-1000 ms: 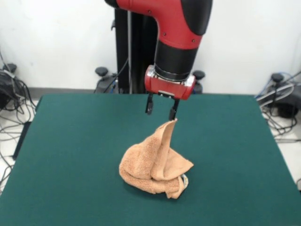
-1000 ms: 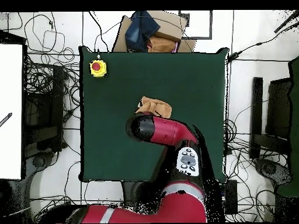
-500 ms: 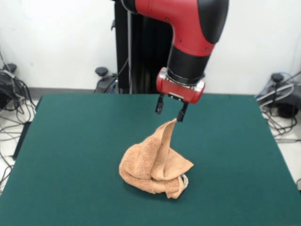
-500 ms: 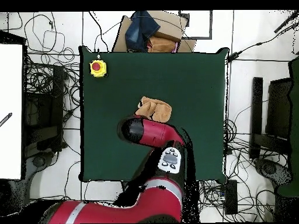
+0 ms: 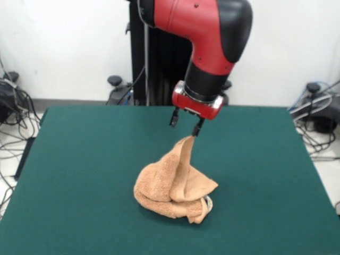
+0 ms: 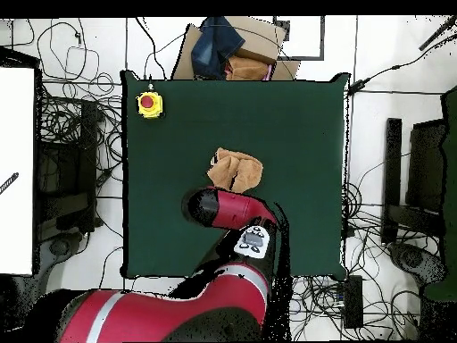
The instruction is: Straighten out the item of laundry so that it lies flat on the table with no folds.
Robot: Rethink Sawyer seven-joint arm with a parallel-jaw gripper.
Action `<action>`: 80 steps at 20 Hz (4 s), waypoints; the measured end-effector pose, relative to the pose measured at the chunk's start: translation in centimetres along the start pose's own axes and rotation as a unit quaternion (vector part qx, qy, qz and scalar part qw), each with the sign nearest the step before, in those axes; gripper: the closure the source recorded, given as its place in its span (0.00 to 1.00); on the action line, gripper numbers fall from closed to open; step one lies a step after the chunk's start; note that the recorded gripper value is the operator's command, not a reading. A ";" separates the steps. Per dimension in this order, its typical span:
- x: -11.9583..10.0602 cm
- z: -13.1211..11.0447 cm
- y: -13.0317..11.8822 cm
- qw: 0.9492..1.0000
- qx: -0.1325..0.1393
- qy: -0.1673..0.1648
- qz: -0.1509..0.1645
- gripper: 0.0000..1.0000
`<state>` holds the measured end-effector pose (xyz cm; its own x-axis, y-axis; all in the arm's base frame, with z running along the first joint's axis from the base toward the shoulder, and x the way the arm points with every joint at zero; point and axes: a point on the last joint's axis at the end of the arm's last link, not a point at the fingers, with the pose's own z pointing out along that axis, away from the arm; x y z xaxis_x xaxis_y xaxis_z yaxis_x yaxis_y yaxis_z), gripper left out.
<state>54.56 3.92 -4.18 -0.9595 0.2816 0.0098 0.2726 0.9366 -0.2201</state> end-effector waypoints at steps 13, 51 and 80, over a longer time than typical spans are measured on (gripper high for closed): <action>0.9 1.2 -1.5 1.000 0.022 0.009 0.000 0.00; -0.4 -1.2 -0.5 1.000 0.028 -0.008 -0.011 0.00; -2.7 -0.2 0.3 0.999 0.027 -0.025 -0.018 0.00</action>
<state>57.23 3.48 -4.06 -0.9714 0.2357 -0.0288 0.2345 0.9333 -0.2719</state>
